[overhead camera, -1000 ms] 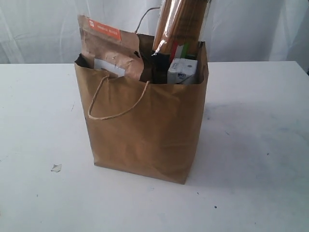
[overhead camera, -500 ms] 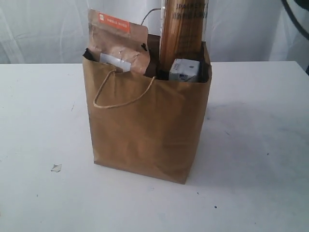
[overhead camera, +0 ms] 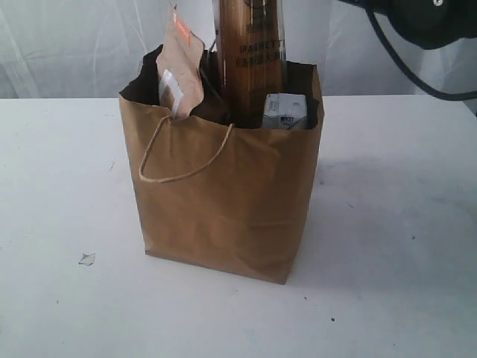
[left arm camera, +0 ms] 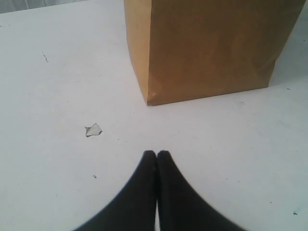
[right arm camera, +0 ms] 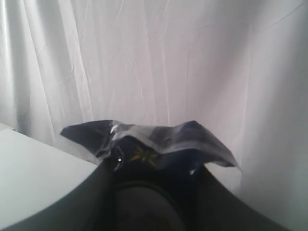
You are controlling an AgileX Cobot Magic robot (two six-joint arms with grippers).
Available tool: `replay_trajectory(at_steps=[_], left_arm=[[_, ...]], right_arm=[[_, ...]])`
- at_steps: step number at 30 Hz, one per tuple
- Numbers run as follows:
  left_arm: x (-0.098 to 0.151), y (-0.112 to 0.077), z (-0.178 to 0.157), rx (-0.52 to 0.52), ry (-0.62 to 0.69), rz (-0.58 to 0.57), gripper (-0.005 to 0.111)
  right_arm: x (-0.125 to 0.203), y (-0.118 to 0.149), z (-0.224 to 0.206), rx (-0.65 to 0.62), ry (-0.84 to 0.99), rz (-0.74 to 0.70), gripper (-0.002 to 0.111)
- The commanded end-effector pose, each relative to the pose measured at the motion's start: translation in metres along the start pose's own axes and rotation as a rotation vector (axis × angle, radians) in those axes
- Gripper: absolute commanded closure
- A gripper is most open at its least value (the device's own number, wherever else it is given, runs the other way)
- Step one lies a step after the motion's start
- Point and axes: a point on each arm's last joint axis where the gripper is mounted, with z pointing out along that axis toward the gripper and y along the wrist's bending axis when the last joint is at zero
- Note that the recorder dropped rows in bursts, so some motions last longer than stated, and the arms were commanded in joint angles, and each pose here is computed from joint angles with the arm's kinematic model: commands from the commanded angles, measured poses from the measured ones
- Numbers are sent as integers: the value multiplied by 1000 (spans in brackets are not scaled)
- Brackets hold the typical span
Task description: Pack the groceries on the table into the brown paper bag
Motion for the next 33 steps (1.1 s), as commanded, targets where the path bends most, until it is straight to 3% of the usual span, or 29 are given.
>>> replay_trajectory(at_steps=[1, 5, 16, 33], left_arm=[[1, 0, 0, -1, 0, -15, 107], [1, 0, 0, -1, 0, -15, 107], [1, 0, 0, -1, 0, -15, 107], [1, 0, 0, -1, 0, -15, 107]], right_arm=[[-1, 9, 2, -25, -13, 20, 108], [12, 7, 5, -5, 91, 14, 108], [11, 7, 3, -5, 95, 17, 108], [23, 33, 1, -57, 209, 13, 108]])
